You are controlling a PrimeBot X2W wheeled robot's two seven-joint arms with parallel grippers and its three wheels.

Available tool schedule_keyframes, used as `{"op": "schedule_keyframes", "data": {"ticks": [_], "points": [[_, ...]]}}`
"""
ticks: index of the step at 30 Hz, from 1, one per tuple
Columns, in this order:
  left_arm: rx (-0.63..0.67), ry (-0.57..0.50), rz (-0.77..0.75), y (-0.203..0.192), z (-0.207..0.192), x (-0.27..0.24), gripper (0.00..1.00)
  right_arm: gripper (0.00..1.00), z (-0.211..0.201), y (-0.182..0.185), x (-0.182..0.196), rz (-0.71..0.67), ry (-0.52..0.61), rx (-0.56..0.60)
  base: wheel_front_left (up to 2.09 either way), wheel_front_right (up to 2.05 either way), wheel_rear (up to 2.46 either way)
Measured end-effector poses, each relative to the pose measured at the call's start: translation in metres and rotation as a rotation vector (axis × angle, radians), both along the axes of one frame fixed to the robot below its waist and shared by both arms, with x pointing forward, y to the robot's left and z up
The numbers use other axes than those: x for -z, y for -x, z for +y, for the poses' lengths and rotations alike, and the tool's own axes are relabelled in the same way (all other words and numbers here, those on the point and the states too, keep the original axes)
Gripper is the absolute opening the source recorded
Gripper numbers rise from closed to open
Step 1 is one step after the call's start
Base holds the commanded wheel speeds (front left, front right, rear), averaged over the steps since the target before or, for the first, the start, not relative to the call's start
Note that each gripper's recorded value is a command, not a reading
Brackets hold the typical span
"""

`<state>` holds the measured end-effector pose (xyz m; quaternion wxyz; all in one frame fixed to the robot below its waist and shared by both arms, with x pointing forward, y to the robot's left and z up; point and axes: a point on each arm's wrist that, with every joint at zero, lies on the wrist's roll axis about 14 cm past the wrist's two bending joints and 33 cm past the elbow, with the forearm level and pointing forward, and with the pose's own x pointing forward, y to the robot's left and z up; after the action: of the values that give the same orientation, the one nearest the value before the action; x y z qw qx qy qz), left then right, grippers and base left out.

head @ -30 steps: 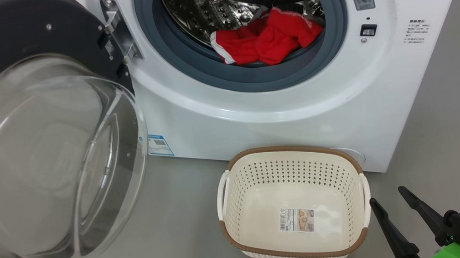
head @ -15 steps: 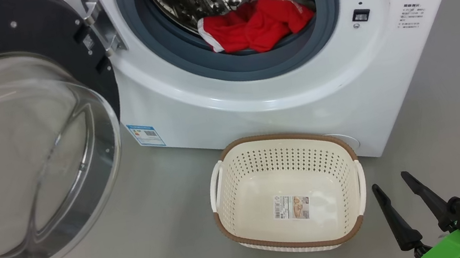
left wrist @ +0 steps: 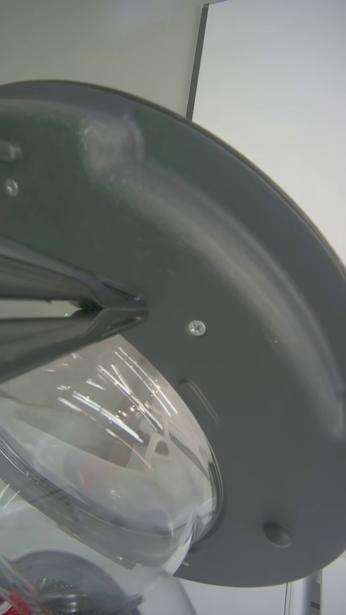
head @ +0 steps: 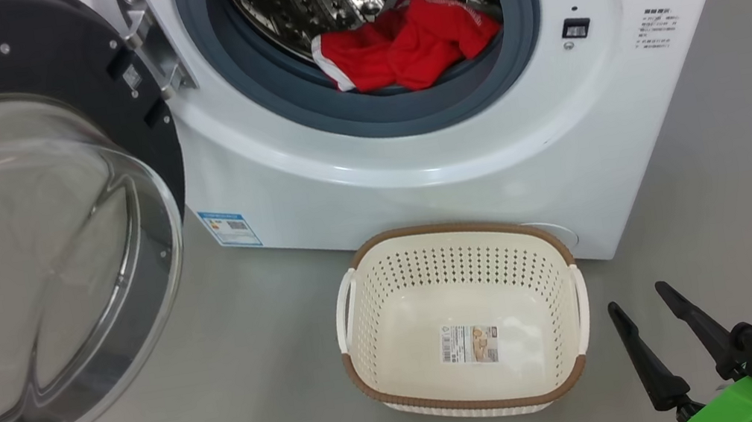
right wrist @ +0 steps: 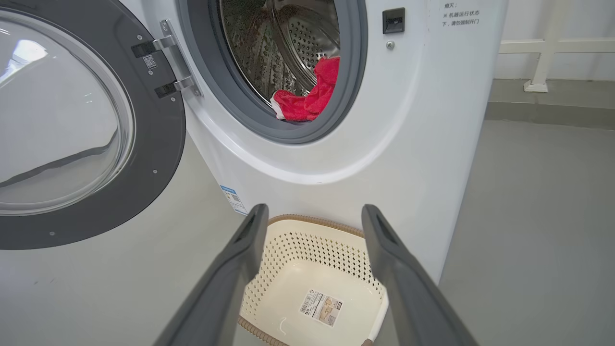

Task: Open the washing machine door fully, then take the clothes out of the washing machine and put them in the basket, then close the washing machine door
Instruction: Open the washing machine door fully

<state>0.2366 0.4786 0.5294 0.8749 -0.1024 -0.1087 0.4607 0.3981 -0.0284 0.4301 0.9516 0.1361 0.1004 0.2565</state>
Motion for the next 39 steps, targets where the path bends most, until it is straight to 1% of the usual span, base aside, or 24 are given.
{"op": "schedule_keyframes", "data": {"ticks": [5,8,13,20,21,28,29,30,31,32,33,34,39], "points": [[0.014,0.008,-0.021,0.001,-0.003,-0.001,0.0,1.0,0.001,0.002,-0.007,-0.017,-0.005,0.002,0.0,0.0,0.0],[0.035,0.033,-0.029,0.007,-0.011,0.007,0.0,1.0,0.002,0.004,-0.015,-0.034,-0.012,0.005,0.0,0.0,0.0],[0.082,0.051,-0.028,0.013,-0.029,0.017,0.0,1.0,0.003,0.007,-0.024,-0.051,-0.027,0.014,0.0,0.0,0.0],[0.162,0.051,-0.038,0.008,-0.055,0.02,0.0,1.0,-0.001,0.009,-0.031,-0.07,-0.03,0.028,0.0,0.0,0.0],[0.177,0.048,-0.036,0.006,-0.06,0.02,0.02,1.0,-0.002,0.009,-0.032,-0.073,-0.03,0.032,0.0,0.0,0.0],[0.339,0.038,-0.003,-0.016,-0.105,0.027,0.46,1.0,-0.022,0.01,-0.036,-0.083,-0.03,0.093,0.0,0.0,0.0],[0.362,0.041,0.001,-0.019,-0.111,0.029,0.5,1.0,-0.025,0.012,-0.035,-0.079,-0.028,0.101,0.0,0.0,0.0],[0.389,0.039,0.005,-0.024,-0.118,0.03,0.62,1.0,-0.027,0.013,-0.034,-0.078,-0.028,0.109,0.0,0.0,0.0],[0.414,0.037,0.006,-0.029,-0.125,0.029,0.72,1.0,-0.03,0.013,-0.036,-0.08,-0.03,0.117,0.0,0.0,0.0],[0.436,0.037,0.006,-0.033,-0.131,0.03,0.78,1.0,-0.032,0.013,-0.037,-0.084,-0.031,0.126,0.0,0.0,0.0],[0.458,0.035,0.006,-0.038,-0.137,0.029,0.9,1.0,-0.036,0.014,-0.037,-0.086,-0.031,0.136,0.0,0.0,0.0],[0.484,0.031,0.004,-0.044,-0.144,0.028,1.0,1.0,-0.039,0.014,-0.038,-0.088,-0.032,0.147,0.0,0.0,0.0],[0.613,0.027,-0.001,-0.07,-0.18,0.026,1.0,1.0,-0.061,0.014,-0.04,-0.095,-0.03,0.21,0.0,0.0,0.0]]}}
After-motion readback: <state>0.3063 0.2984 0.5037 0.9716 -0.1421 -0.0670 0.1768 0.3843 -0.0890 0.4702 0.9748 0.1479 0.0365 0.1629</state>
